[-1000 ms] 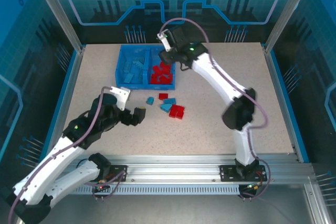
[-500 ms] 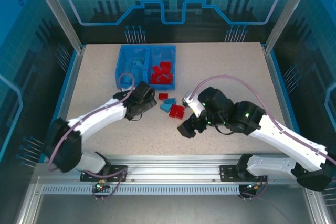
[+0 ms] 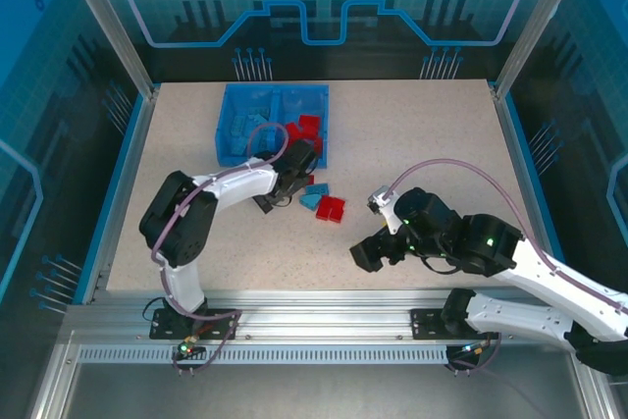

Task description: Sort the legos into containers by color

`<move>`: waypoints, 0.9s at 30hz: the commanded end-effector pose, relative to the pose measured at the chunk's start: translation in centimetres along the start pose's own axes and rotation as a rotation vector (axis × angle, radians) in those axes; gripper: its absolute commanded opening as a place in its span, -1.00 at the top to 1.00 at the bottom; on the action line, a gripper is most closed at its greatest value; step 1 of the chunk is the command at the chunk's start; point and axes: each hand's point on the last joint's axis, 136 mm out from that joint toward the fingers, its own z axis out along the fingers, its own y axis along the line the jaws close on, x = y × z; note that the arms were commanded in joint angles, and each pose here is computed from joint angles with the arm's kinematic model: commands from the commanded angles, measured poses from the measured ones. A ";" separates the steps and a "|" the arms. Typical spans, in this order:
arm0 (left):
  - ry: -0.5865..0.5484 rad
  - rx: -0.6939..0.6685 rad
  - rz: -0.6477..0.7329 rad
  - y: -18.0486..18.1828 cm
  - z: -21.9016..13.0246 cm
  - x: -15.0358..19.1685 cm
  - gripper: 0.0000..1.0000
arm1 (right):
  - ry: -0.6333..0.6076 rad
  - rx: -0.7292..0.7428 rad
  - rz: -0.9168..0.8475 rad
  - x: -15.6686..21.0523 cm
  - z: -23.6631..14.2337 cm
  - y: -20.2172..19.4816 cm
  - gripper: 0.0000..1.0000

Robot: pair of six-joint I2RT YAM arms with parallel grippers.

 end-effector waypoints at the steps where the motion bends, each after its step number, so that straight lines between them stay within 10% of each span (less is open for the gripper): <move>1: 0.014 0.000 -0.036 -0.8 0.8 -0.4 -0.93 | -0.021 0.016 0.015 -0.5 0.0 -0.1 -0.94; 27: 0.107 0.042 -0.019 1.6 3.1 0.0 0.53 | 0.066 0.037 0.091 -1.1 4.1 0.7 -0.96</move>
